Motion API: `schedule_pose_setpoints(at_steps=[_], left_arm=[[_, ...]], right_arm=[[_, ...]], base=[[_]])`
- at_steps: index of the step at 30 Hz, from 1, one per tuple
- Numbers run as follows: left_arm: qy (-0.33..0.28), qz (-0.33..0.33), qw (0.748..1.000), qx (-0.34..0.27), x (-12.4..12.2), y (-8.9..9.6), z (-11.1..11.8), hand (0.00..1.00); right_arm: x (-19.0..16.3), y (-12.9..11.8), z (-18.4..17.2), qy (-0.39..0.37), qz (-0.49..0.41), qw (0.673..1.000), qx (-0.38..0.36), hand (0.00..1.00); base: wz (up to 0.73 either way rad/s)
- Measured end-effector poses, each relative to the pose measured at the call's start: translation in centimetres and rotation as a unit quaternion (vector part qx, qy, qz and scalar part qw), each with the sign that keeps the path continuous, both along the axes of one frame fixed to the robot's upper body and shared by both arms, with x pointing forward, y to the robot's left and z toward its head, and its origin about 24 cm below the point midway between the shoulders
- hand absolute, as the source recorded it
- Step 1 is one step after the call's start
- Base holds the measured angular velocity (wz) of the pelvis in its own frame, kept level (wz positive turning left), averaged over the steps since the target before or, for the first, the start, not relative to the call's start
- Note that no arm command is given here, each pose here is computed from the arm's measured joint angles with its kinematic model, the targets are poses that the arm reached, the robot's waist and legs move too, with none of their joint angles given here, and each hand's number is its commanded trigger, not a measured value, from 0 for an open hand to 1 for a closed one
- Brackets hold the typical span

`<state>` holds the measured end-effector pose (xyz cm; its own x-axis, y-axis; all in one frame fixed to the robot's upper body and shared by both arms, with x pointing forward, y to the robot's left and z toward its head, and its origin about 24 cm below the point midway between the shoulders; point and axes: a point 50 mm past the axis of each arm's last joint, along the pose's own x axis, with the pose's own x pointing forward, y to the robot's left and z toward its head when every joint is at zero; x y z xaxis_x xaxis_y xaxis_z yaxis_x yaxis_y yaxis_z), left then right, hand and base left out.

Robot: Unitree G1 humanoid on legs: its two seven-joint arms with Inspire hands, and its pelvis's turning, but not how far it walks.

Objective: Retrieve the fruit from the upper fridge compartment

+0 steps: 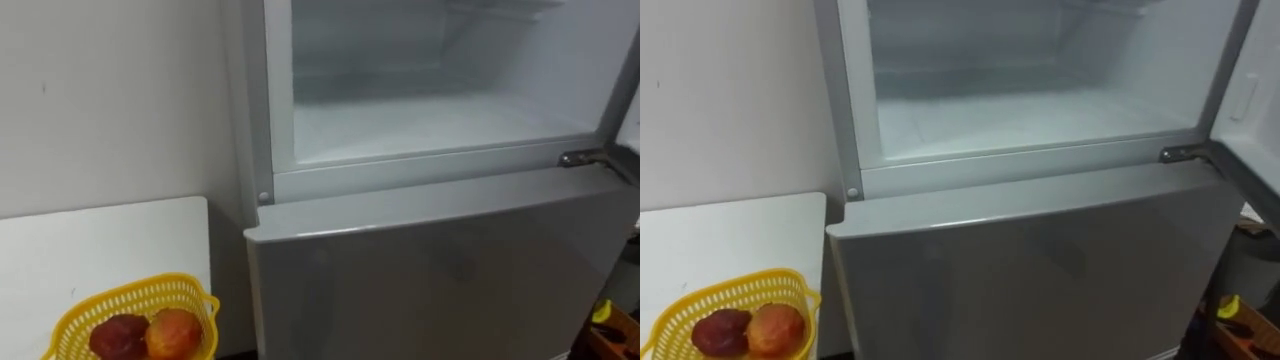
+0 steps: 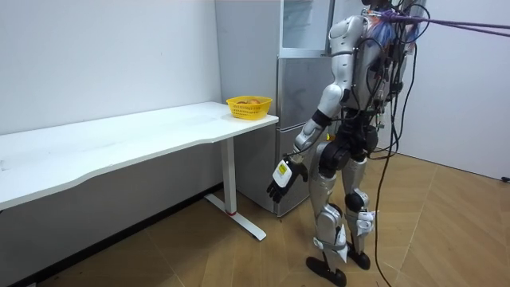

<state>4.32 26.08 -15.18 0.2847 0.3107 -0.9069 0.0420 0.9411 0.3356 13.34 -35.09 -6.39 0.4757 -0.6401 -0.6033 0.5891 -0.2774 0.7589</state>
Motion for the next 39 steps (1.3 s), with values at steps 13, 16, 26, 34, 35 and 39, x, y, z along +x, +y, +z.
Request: schedule_pose_setpoints(at_steps=[13,16,26,34,35,39], left_arm=[[-0.009,0.008,1.0,-0.006,-0.5,-0.7,-0.2,0.0],[-0.009,0.005,1.0,-0.015,-0.5,-0.8,-0.2,0.0],[0.012,0.018,0.999,-0.029,-2.1,-1.3,-0.8,0.0],[0.007,0.01,0.999,-0.033,-2.3,-1.4,-0.9,0.0],[0.007,0.01,0.999,-0.033,-2.3,-1.4,-0.9,0.0],[0.008,0.009,1.0,-0.027,-2.3,-0.9,-0.7,0.0]], right_arm=[[4.3,-1.9,8.7,-0.172,0.023,0.972,-0.156,0.0],[5.2,-1.4,10.9,-0.222,0.048,0.954,-0.198,0.0],[6.5,1.0,17.1,-0.359,0.112,0.872,-0.315,0.0],[7.3,2.6,18.4,-0.371,0.173,0.832,-0.374,0.0],[7.3,2.6,18.4,-0.365,0.18,0.828,-0.386,0.0],[7.6,2.9,19.0,-0.349,0.209,0.806,-0.429,0.0]], base=[[-0.01],[0.0],[0.0],[0.0],[0.0],[0.0]])
